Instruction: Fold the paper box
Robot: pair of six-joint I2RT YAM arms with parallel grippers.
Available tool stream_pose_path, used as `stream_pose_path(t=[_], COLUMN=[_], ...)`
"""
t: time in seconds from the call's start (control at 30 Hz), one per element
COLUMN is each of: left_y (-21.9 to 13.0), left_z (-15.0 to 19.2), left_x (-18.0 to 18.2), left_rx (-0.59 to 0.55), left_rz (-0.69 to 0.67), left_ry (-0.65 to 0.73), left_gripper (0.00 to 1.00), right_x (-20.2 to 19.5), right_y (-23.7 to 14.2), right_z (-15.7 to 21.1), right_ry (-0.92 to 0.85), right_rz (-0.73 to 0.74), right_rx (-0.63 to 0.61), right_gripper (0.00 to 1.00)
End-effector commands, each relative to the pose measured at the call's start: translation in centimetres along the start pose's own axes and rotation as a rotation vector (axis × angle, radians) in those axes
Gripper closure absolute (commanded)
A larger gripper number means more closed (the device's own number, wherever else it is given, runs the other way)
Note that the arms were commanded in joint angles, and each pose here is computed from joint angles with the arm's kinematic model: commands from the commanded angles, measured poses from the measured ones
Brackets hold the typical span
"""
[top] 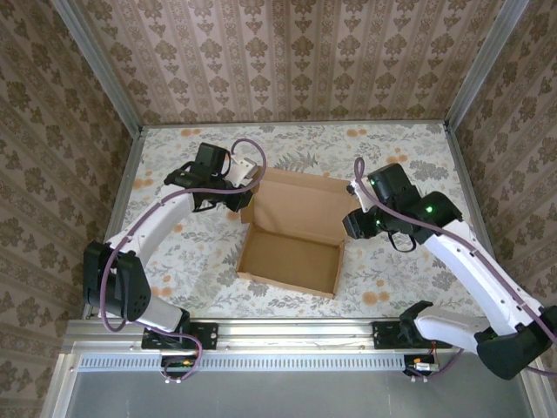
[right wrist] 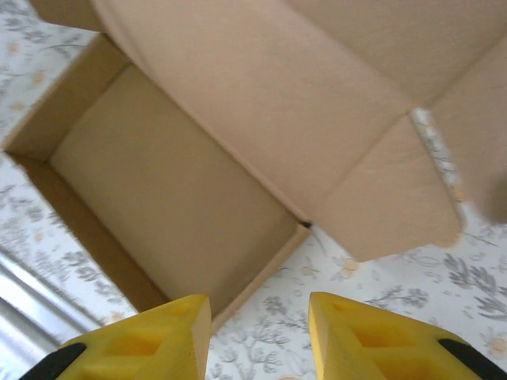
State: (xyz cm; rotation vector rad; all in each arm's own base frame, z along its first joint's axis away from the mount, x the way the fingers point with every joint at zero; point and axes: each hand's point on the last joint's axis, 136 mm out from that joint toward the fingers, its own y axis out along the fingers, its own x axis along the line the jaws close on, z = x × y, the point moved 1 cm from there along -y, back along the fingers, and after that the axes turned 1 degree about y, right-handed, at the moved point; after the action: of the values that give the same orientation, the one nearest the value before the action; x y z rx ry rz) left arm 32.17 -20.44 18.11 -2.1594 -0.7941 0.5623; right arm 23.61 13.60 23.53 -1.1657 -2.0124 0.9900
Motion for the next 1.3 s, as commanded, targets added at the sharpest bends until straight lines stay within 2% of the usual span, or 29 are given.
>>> stream_pose_path(t=[0.0,0.43,1.27], left_y=[-0.5,-0.4,-0.5], left_z=[0.1,0.4,0.2], left_x=[0.0,0.1,0.1], left_rx=[-0.010,0.000,-0.008], left_rz=[-0.021,-0.040,-0.043], left_ry=[0.003,0.024,0.028], left_gripper=[0.89,0.90,0.91], right_x=[-1.8,-4.6,-6.9], right_y=[-0.6,1.3,5.0], right_z=[-1.7,-4.2,-4.5], right_ry=[-0.016,0.025,0.023], right_rz=[0.083,0.106,0.168], right_rx=[-0.051,-0.084,-0.027], right_gripper=[0.60,0.58,0.44])
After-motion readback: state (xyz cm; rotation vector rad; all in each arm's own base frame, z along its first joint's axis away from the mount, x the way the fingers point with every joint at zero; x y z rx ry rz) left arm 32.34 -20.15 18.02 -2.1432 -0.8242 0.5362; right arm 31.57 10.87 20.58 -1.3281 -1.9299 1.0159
